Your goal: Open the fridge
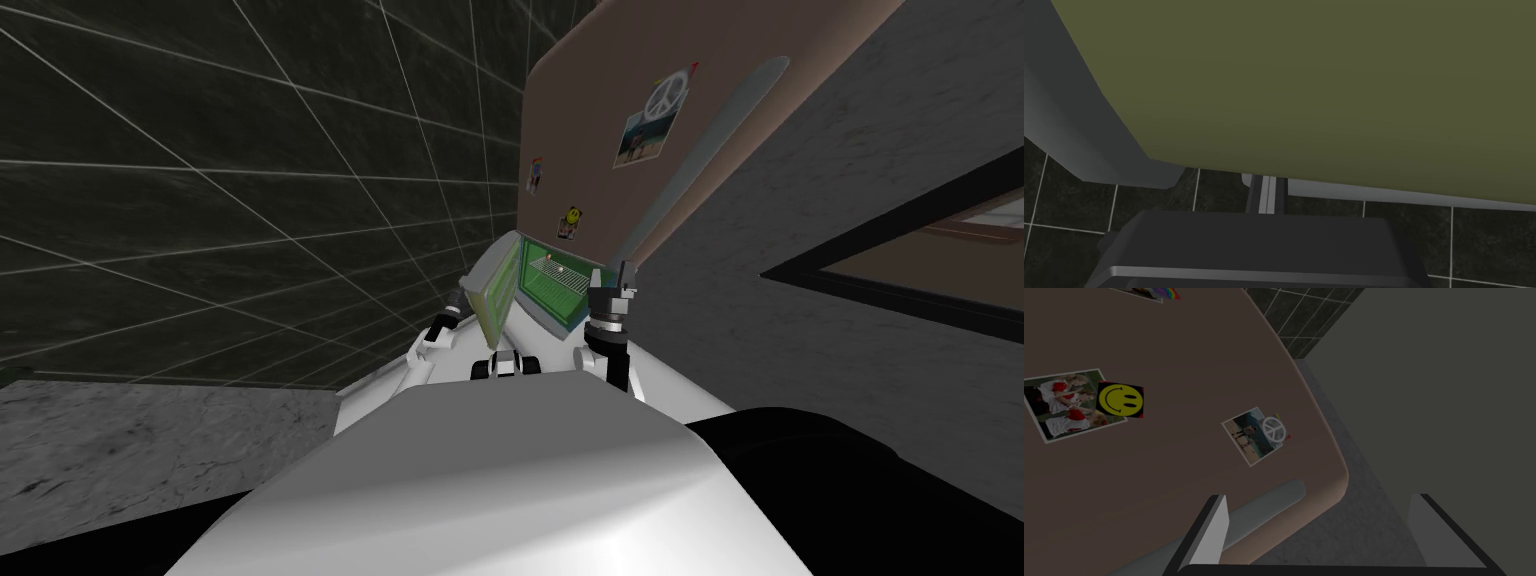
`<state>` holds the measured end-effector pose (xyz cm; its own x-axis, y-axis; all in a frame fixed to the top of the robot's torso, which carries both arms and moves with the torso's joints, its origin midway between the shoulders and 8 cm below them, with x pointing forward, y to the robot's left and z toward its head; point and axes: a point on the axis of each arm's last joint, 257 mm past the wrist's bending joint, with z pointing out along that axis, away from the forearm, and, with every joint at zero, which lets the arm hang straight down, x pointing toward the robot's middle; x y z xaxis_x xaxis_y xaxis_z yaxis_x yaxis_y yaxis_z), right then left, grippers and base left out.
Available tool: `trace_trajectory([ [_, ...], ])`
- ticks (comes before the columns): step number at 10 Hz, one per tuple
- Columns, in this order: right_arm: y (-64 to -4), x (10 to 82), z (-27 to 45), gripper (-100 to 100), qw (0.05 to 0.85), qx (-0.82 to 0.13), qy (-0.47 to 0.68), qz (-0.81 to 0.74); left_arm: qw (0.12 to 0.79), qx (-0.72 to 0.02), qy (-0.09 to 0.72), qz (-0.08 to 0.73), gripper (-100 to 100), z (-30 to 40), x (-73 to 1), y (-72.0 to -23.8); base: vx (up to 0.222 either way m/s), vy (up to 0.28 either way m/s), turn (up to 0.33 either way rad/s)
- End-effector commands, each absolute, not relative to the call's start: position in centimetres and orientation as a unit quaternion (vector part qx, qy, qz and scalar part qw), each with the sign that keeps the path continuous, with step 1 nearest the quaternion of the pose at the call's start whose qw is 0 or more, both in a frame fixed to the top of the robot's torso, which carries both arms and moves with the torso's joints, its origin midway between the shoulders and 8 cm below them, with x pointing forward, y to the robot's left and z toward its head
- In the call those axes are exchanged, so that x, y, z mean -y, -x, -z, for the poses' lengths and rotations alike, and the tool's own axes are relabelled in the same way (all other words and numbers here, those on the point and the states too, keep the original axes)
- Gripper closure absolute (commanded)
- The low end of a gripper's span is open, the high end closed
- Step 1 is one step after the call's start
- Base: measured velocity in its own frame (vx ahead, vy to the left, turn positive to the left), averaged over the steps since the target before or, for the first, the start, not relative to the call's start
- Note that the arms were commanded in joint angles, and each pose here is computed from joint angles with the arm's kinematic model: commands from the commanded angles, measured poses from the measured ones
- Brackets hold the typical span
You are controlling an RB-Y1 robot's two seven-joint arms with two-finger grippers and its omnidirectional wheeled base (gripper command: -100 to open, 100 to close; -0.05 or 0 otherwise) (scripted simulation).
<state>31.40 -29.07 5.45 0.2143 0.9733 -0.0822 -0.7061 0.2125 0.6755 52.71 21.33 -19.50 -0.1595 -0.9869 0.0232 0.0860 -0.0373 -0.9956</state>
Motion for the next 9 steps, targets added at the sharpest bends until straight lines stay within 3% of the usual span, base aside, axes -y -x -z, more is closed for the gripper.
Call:
trace_trajectory([
  [1, -31.4, 29.1, -5.4, 0, 0.735, -0.258, -0.259, -0.571, 0.468, -0.513, 0.436, 0.572, 100, 19.1, -20.0, -54.5, -0.037, 0.161, -0.041],
  [2, -31.4, 29.1, -5.4, 0, 0.735, -0.258, -0.259, -0.571, 0.470, -0.511, 0.438, 0.571, 100, 19.1, -20.4, -54.0, -0.017, 0.079, -0.019],
  [3, -31.4, 29.1, -5.4, 0, 0.735, -0.258, -0.259, -0.571, 0.459, -0.521, 0.439, 0.570, -100, 20.2, -19.3, -54.0, 0.068, 0.045, -0.198],
  [5, -31.4, 29.1, -5.4, 0, 0.735, -0.257, -0.259, -0.571, 0.463, -0.518, 0.440, 0.569, -100, 19.9, -19.9, -54.0, 0.021, 0.018, -0.008],
  [6, -31.4, 29.1, -5.4, 0, 0.735, -0.257, -0.259, -0.571, 0.463, -0.517, 0.440, 0.570, 100, 19.8, -19.9, -54.0, 0.000, 0.000, 0.000],
  [9, -31.4, 29.1, -5.4, 0, 0.735, -0.258, -0.259, -0.571, 0.455, -0.523, 0.431, 0.577, 100, 19.6, -19.0, -53.7, 0.069, 0.208, -0.098],
])
